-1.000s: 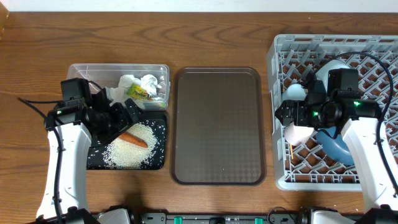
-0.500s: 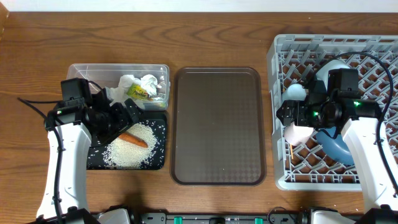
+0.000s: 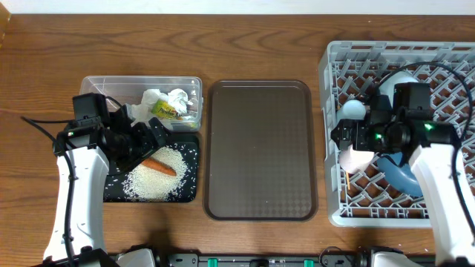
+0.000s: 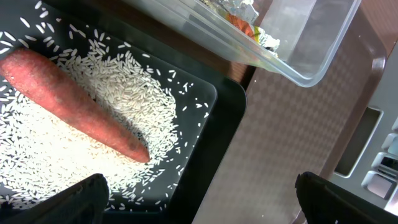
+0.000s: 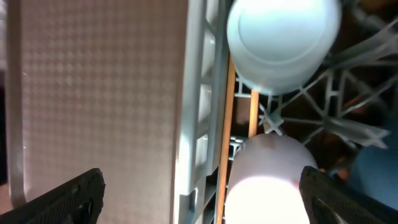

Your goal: Sort waste into correct bins and load items into the dishwasher rack

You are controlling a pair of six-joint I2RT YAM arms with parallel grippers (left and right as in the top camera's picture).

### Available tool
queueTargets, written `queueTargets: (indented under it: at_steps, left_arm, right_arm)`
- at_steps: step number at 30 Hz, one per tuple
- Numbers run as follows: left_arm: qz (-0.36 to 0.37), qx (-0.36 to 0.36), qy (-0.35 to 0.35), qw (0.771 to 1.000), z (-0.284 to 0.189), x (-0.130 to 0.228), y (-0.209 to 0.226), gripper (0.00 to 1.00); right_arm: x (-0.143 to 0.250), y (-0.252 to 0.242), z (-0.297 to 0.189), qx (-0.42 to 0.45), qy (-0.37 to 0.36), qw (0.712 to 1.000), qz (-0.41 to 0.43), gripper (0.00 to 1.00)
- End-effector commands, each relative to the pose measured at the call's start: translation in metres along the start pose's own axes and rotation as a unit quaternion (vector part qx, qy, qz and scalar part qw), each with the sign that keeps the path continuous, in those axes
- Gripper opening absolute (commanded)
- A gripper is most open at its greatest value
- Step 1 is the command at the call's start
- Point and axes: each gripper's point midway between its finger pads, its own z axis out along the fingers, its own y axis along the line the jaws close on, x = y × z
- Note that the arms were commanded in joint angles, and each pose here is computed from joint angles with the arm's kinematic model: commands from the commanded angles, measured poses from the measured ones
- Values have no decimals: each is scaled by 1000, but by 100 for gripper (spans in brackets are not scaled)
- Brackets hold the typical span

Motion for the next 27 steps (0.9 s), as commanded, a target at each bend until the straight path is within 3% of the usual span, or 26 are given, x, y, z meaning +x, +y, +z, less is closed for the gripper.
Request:
queueTargets:
  at_steps: [1,13,27]
  left_arm:
    - [-8,-1,3,1000,1,1,2,99]
    - [-8,-1,3,1000,1,1,2,99]
    - [-8,-1,3,1000,1,1,2,99]
  right_arm:
    - [-10,13,-31,-1,-56,998,-29,99]
    - [-8,50,-140,-4,-247,964,-94,99]
    - [40,82,-233,-10,-414,897,-153,99]
